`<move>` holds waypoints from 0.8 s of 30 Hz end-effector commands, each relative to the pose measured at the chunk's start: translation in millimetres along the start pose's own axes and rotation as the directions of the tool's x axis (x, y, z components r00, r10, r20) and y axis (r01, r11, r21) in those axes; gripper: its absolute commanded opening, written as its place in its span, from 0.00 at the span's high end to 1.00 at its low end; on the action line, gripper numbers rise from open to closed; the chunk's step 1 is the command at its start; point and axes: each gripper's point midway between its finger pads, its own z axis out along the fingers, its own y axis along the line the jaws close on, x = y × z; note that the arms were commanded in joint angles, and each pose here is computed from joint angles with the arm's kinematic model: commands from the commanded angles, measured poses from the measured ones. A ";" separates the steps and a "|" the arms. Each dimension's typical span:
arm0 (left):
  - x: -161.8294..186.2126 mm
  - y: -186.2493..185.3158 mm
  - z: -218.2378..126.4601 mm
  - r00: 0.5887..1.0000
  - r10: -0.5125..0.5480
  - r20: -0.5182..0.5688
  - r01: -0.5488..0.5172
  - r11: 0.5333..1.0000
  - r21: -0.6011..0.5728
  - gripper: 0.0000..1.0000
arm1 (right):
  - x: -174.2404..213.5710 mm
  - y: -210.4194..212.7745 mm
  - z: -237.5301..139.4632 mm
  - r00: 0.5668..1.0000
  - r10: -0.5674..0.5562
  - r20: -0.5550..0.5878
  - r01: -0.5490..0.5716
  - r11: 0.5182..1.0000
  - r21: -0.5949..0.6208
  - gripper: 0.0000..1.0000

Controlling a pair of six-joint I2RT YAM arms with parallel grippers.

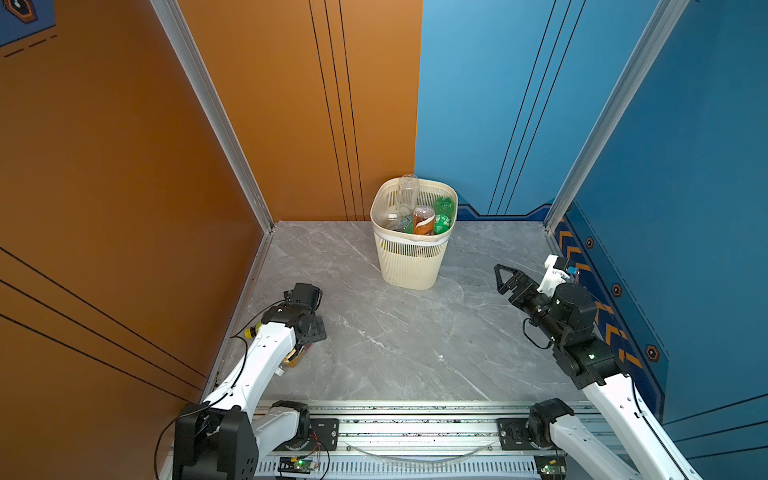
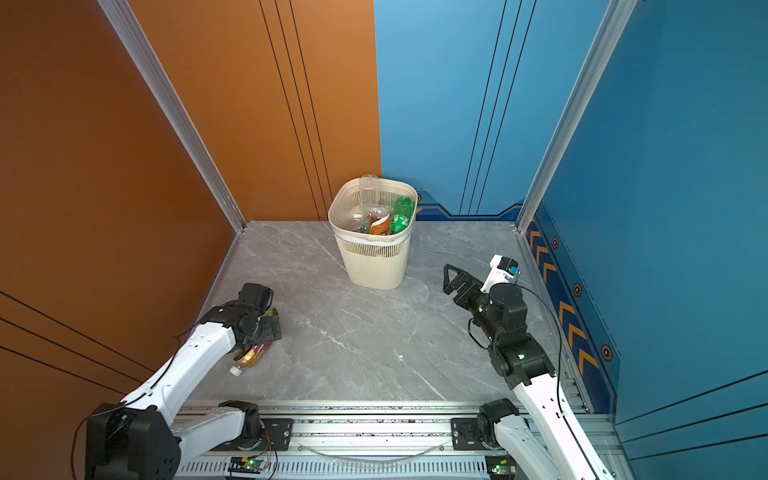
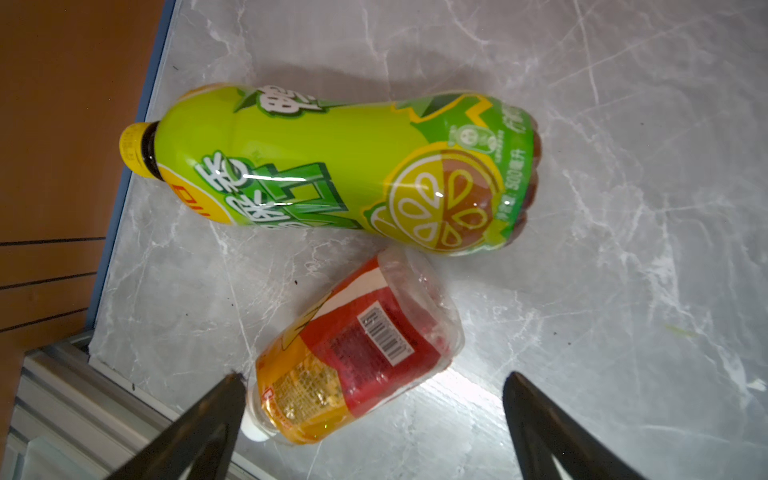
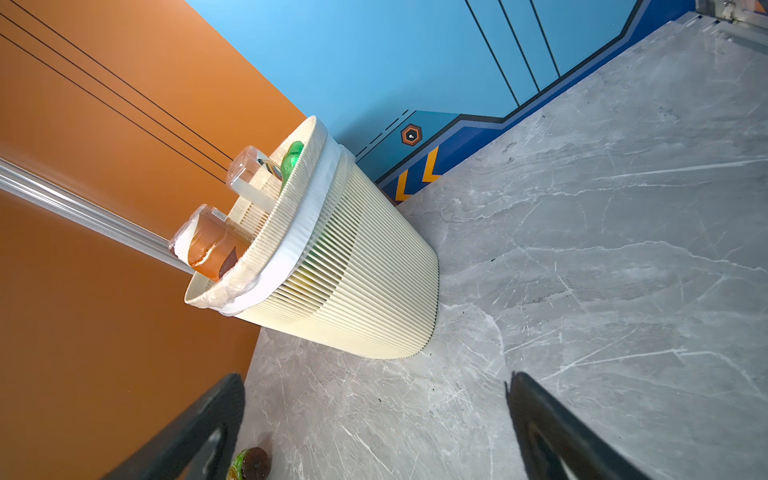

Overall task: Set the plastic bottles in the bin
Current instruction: 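Withdraw the right gripper while the left gripper grasps the red-labelled clear bottle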

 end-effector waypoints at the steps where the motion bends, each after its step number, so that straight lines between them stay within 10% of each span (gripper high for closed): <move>1: 13.4 2.4 18.6 0.999 -0.024 -0.046 0.022 0.999 -0.048 0.02 | -4.2 0.9 -3.1 1.000 0.020 0.024 -0.020 1.000 -0.011 0.00; 15: 22.0 -14.5 44.1 0.979 -0.089 -0.184 0.103 0.992 0.068 0.01 | -14.5 3.0 -8.1 0.998 0.045 0.050 -0.044 0.999 -0.007 0.00; 24: 38.5 -40.5 50.8 0.959 -0.119 -0.259 0.170 0.968 0.182 0.17 | -19.5 0.7 -12.5 0.996 0.048 0.074 -0.049 0.999 0.011 0.00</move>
